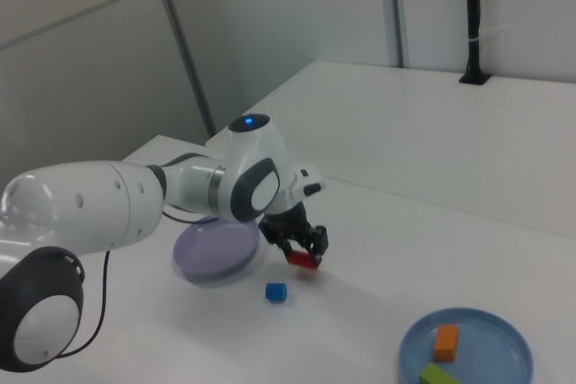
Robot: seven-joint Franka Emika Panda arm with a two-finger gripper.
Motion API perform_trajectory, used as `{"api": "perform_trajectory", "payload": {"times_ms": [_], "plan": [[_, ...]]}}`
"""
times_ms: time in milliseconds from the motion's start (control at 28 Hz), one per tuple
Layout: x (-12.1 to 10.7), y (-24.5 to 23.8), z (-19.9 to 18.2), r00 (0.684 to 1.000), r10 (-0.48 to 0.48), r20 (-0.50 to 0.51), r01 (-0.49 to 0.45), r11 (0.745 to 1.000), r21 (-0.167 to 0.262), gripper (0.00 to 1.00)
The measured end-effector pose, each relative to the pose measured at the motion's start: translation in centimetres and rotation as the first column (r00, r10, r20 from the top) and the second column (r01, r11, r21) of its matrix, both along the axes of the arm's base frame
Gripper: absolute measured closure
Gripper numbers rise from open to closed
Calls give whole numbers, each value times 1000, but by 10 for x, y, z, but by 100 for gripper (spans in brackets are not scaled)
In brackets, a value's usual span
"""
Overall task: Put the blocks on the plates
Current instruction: 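Carry the red block onto the lavender plate and release it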
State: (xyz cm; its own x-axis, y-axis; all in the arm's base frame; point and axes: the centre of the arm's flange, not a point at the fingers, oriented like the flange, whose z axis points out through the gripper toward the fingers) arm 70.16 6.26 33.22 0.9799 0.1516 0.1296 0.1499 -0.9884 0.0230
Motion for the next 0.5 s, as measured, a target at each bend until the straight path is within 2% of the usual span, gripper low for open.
{"api": "perform_trajectory", "payload": {"times_ms": [179,321,500], "plan": [[0,14,36,999,3,51,-4,1000,19,34],[-9,62,54,998,13,67,-17,998,54,34],[-27,138,54,997,31,72,-34,999,39,34]]}}
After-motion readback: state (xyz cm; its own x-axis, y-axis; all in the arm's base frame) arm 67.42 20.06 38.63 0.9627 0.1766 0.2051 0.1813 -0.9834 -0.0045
